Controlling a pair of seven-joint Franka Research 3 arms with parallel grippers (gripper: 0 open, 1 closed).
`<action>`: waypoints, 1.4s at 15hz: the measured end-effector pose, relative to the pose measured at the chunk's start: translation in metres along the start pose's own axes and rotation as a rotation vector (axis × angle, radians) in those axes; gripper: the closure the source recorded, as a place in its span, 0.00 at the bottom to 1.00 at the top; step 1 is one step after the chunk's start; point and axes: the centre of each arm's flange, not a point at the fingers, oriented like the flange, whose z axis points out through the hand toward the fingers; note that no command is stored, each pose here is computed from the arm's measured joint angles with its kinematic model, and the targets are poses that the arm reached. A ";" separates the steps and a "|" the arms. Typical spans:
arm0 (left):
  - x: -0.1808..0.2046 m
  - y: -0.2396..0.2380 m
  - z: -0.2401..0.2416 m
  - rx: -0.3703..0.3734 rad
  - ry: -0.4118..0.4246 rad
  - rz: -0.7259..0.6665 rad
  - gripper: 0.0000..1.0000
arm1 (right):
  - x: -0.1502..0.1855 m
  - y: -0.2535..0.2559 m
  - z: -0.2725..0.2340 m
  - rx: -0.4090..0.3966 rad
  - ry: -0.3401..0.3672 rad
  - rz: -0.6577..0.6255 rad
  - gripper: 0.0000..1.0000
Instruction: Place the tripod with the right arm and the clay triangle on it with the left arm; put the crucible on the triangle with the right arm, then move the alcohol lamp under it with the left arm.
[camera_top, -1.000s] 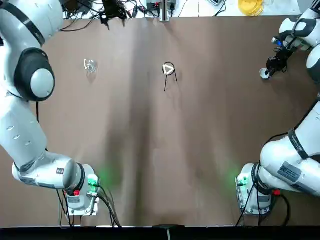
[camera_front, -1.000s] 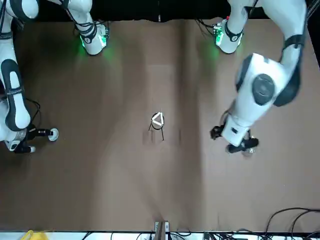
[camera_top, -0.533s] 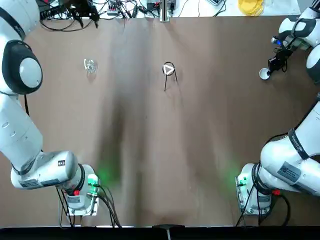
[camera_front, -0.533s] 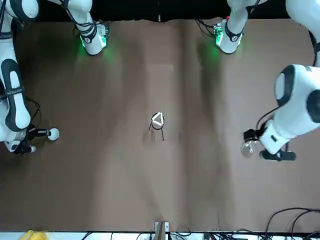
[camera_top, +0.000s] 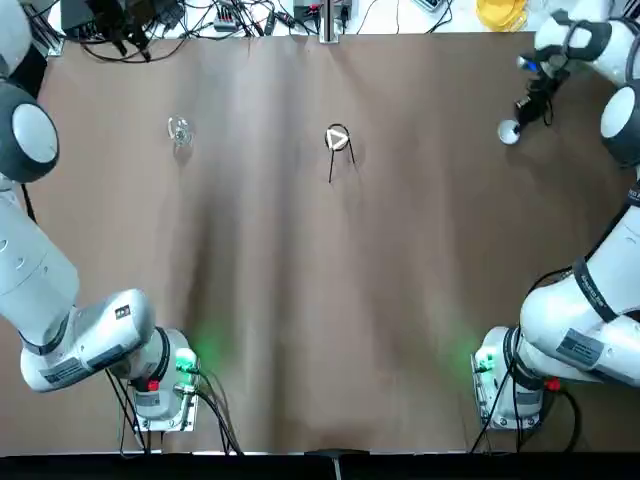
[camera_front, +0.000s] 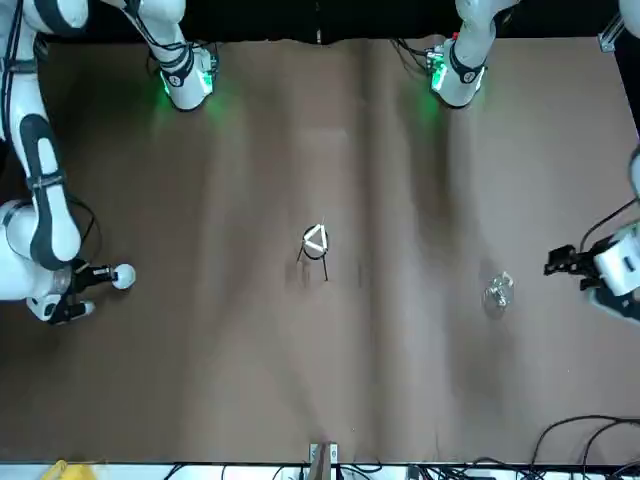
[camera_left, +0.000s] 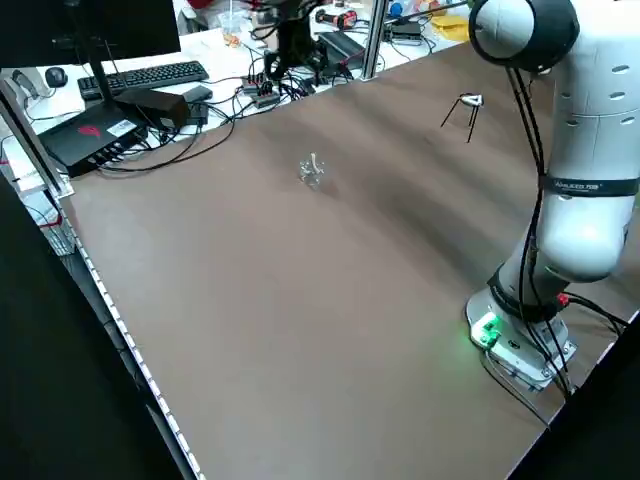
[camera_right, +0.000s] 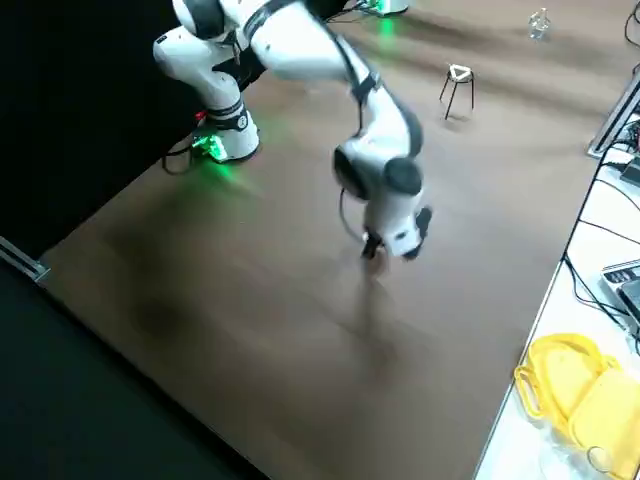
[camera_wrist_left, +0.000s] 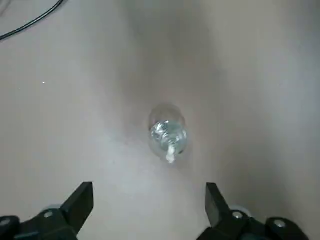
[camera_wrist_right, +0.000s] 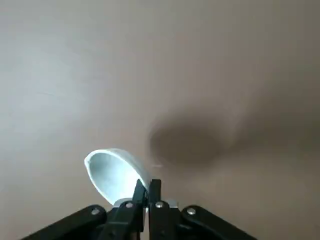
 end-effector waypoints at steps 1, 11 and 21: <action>-0.010 -0.018 0.003 -0.020 0.004 0.039 0.01 | 0.007 -0.028 -0.018 0.001 -0.008 -0.039 0.95; -0.059 -0.116 0.099 -0.338 0.189 0.364 0.01 | 0.018 -0.342 -0.099 0.049 -0.108 0.104 0.95; -0.085 -0.166 0.204 -0.399 0.687 0.835 0.01 | 0.026 -0.512 -0.082 0.150 -0.013 0.360 0.95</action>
